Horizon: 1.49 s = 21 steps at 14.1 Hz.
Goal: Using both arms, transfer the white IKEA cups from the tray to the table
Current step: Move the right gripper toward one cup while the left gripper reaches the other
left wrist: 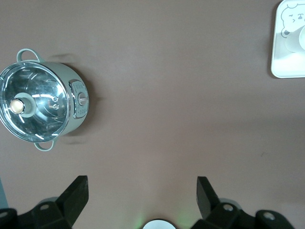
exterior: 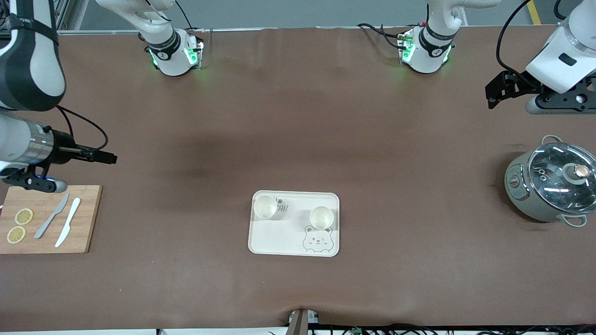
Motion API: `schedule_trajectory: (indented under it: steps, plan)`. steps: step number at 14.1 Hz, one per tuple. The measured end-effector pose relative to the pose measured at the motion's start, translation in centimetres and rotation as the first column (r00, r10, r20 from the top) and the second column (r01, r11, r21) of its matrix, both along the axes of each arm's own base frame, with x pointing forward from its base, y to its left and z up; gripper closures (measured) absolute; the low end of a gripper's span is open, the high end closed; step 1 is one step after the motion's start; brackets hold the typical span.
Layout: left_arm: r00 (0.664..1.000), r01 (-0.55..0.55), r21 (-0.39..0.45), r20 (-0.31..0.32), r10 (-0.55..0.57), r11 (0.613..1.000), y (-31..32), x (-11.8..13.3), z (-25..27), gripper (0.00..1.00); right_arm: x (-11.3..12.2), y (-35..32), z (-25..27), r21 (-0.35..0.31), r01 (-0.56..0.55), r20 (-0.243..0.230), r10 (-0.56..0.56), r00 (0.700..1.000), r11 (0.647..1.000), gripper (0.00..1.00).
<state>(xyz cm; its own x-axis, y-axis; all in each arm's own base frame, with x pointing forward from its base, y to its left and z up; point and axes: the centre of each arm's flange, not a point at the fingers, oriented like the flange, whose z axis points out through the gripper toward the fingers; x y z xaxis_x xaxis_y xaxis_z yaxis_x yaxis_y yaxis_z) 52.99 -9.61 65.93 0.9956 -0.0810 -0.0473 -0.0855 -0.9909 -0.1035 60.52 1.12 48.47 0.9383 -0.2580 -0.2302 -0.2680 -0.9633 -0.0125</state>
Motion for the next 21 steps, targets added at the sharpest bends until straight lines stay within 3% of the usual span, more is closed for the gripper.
schedule_trajectory:
  steps: [6,10,14,16,21]
  plan:
    - [1.000,0.003,0.001,-0.003,-0.003,1.000,-0.2,0.0,-0.1,0.00,1.1,6.7,-2.9,-0.017,0.142,0.013,-0.142,0.990,0.990,0.00]
    - [1.000,-0.020,0.001,-0.004,0.020,1.000,0.9,0.2,-0.2,0.00,2.3,12.3,-6.3,-0.002,0.250,0.034,-0.250,0.968,0.968,0.00]
    - [0.999,-0.046,-0.055,-0.013,0.046,0.997,0.8,1.3,-1.5,0.00,2.5,16.8,-9.8,-0.003,0.343,0.013,-0.343,0.939,0.939,0.00]
    - [0.996,-0.090,-0.088,-0.031,0.088,0.992,-0.4,2.2,-3.0,0.00,2.7,19.9,-11.4,0.019,0.398,0.027,-0.398,0.917,0.917,0.00]
    - [0.991,-0.124,-0.082,-0.062,0.119,0.989,-4.4,3.7,-6.8,0.00,3.4,24.7,-15.6,0.100,0.475,0.055,-0.482,0.875,0.874,0.00]
